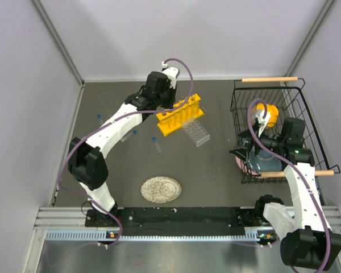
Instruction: Organize the chemistry lab equipment
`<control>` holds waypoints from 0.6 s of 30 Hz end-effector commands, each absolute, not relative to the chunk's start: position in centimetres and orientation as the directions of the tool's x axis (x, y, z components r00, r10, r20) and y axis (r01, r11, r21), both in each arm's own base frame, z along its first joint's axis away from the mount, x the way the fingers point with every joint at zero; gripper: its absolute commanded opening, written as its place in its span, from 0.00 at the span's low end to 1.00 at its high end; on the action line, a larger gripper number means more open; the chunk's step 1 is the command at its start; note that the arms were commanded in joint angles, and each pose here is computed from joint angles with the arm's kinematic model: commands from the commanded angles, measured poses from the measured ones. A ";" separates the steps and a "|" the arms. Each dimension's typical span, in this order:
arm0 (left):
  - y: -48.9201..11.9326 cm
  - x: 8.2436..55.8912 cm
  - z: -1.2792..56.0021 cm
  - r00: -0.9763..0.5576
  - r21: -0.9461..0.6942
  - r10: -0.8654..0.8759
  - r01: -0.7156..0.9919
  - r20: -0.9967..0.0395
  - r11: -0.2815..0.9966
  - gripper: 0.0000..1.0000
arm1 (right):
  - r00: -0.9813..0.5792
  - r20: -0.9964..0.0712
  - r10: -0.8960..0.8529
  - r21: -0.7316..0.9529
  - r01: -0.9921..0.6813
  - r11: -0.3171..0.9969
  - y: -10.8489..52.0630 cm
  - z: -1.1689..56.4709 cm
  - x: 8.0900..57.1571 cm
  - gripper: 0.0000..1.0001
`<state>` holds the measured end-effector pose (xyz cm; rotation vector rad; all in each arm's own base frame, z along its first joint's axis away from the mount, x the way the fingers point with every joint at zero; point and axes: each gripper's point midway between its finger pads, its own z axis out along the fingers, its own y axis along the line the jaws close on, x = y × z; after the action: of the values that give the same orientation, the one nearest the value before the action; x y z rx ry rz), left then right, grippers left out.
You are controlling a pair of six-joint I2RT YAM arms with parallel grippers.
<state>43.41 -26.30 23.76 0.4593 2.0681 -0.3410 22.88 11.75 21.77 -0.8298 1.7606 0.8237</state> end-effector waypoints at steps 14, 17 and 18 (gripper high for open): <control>-26.8 44.7 22.8 -0.475 -0.037 0.211 0.460 -0.854 0.887 0.01 | -0.219 -0.960 -0.174 0.096 -0.843 0.530 11.6 22.7 23.0 0.99; -26.9 44.9 22.1 -0.482 -0.036 0.215 0.459 -0.849 0.888 0.02 | -0.219 -0.960 -0.176 0.095 -0.842 0.531 11.6 22.6 23.0 0.99; -26.9 45.0 22.0 -0.483 -0.035 0.216 0.459 -0.848 0.888 0.03 | -0.216 -0.960 -0.176 0.093 -0.843 0.531 11.6 22.7 23.0 0.99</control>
<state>43.85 -26.50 20.81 0.4885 2.1332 -0.3140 22.92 11.72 21.74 -0.8318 1.7605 0.8189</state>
